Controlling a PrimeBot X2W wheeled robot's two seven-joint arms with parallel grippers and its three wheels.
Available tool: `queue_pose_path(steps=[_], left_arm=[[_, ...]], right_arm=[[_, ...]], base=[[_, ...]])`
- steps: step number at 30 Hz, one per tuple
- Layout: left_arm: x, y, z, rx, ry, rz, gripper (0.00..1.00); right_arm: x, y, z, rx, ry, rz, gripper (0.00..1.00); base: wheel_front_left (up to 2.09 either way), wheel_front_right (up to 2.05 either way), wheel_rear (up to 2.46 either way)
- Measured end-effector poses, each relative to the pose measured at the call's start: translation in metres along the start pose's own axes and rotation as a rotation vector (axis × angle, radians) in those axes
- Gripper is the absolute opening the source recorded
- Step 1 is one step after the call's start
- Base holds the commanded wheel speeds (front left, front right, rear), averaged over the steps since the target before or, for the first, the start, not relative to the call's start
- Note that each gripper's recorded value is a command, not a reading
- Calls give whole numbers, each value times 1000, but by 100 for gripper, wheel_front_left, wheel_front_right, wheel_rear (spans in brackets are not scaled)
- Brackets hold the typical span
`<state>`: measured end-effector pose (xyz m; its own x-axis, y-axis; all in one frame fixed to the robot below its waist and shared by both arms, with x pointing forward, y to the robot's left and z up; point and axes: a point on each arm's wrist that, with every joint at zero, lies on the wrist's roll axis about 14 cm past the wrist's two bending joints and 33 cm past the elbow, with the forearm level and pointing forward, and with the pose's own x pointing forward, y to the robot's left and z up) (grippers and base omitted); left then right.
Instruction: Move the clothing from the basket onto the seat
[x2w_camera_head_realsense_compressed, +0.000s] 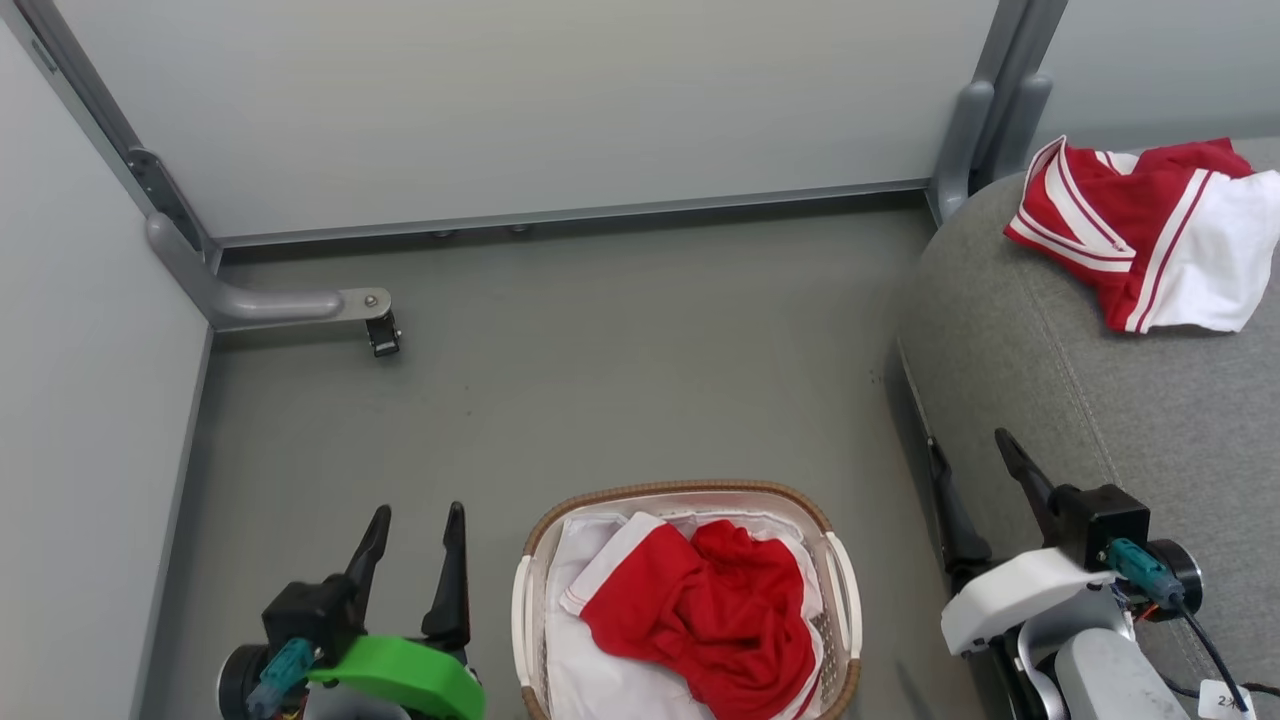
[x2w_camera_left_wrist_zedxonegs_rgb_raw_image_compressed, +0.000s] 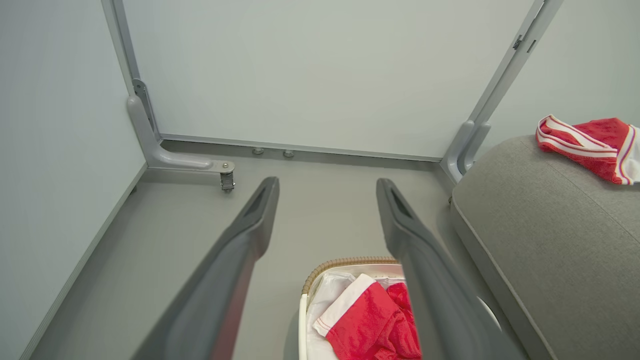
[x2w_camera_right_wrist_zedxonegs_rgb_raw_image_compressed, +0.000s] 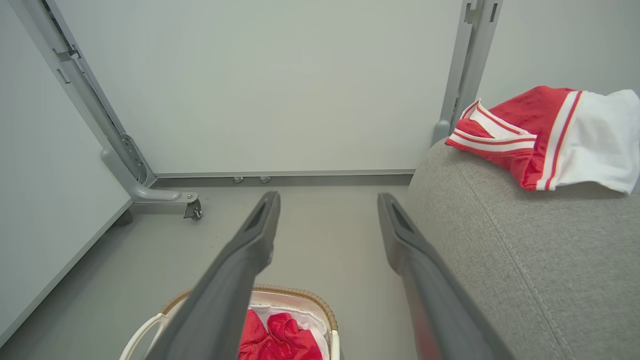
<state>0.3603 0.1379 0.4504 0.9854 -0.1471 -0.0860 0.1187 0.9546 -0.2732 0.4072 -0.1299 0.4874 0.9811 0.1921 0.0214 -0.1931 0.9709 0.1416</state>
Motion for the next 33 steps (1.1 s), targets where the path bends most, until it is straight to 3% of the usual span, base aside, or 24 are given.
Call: queue_pose_path(steps=[8,19,33], left_arm=[[47,-41,-5,88,33,-165,100],[91,-101,-100,225,320,-471,100],[88,-91,-246,293,748,-627,100]], right_arm=[[30,-19,8,-31,-35,-36,100],[85,-42,4,-81,-78,-59,100],[122,-81,-43,-75,-55,-117,100]], base=[[0,0,0],[0,0,0],[0,0,0]])
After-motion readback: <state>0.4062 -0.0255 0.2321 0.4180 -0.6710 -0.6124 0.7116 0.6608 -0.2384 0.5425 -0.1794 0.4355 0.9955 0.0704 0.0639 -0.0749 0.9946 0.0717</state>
